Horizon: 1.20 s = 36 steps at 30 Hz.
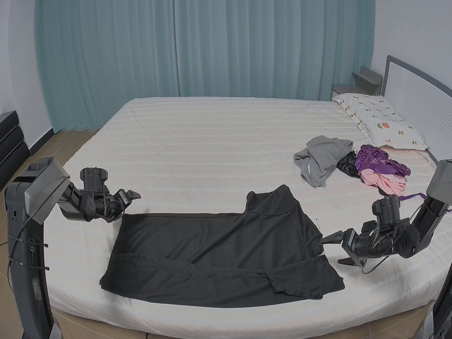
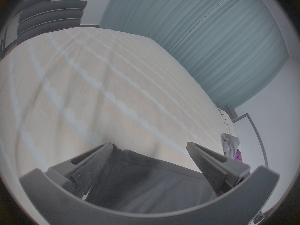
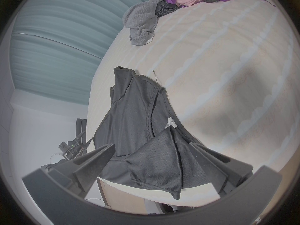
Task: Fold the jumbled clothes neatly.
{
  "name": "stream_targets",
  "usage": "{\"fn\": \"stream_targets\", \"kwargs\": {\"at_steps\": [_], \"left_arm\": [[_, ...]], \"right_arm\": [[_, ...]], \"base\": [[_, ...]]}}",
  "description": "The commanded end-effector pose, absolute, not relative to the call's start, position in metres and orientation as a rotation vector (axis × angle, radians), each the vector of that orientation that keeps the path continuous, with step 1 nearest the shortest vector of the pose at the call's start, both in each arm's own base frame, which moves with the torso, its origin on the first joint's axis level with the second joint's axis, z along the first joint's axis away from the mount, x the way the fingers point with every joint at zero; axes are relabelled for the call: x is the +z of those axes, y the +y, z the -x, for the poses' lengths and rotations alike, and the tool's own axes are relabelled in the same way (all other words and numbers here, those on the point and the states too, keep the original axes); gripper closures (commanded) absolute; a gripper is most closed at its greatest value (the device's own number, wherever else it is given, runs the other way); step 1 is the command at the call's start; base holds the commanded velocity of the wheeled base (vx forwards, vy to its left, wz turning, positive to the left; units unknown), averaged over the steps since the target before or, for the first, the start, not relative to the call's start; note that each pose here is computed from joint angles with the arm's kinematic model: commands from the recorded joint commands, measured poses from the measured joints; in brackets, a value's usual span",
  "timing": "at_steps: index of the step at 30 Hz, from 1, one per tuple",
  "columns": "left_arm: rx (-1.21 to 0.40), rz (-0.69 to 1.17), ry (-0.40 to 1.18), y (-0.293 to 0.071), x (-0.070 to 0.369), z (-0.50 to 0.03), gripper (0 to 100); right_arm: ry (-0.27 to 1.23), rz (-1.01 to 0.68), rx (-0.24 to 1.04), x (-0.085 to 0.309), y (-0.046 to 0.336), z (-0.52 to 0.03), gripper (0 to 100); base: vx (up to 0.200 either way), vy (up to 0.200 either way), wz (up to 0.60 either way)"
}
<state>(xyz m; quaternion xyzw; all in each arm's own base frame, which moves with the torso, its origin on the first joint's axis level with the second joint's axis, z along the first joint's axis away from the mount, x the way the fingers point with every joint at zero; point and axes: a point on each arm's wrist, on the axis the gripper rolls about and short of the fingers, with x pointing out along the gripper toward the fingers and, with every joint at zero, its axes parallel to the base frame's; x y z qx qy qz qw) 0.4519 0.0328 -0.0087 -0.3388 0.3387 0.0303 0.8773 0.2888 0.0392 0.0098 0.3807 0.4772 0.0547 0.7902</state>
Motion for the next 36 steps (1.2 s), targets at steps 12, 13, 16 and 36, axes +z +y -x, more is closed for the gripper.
{"fn": "stream_targets", "kwargs": {"at_steps": [12,13,16,36], "left_arm": [[0.125,0.689,0.722,0.03,-0.036,-0.459,100],[0.129,0.689,0.721,0.03,-0.036,-0.459,100],[0.167,0.681,0.707,0.033,-0.035,-0.459,100],[0.286,0.873,0.596,0.05,-0.002,-0.458,100]], "right_arm": [[1.03,-0.817,0.122,0.008,0.04,-0.291,0],[1.026,-0.817,0.124,0.009,0.04,-0.292,0],[1.011,-0.81,0.149,0.012,0.046,-0.297,0],[0.855,-0.692,0.16,-0.004,0.088,-0.412,0]], "base": [[0.0,0.0,0.0],[0.0,0.0,0.0],[0.0,0.0,0.0],[0.0,0.0,0.0]]}}
